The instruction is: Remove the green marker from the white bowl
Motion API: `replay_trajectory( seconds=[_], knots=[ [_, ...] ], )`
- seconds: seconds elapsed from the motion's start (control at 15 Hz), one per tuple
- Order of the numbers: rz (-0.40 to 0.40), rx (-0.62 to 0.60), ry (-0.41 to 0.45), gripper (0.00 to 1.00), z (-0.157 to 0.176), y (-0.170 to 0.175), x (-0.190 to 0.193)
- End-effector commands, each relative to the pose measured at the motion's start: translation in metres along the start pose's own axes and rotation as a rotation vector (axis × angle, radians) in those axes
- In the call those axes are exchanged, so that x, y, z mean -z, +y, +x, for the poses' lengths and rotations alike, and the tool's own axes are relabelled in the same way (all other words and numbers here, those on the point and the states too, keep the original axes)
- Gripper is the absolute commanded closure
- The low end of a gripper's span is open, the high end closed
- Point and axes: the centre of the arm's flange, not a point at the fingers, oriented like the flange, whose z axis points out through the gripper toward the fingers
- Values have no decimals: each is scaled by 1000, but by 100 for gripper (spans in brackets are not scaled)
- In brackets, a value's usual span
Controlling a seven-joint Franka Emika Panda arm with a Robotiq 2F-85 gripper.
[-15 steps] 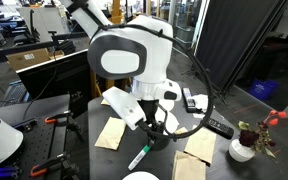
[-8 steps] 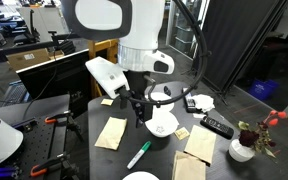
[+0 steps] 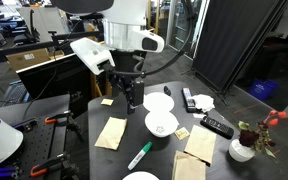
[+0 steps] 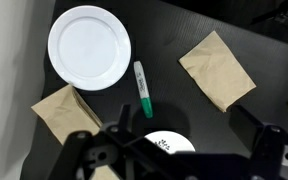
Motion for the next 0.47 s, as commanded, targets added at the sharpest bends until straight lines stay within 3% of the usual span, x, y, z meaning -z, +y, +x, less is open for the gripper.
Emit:
replay_trajectory(
  seconds=[0.0, 0.4],
  knots=[
    [-1, 2, 3, 0, -2, -2, 2],
    [1, 5, 0, 0, -2, -4, 0]
  ],
)
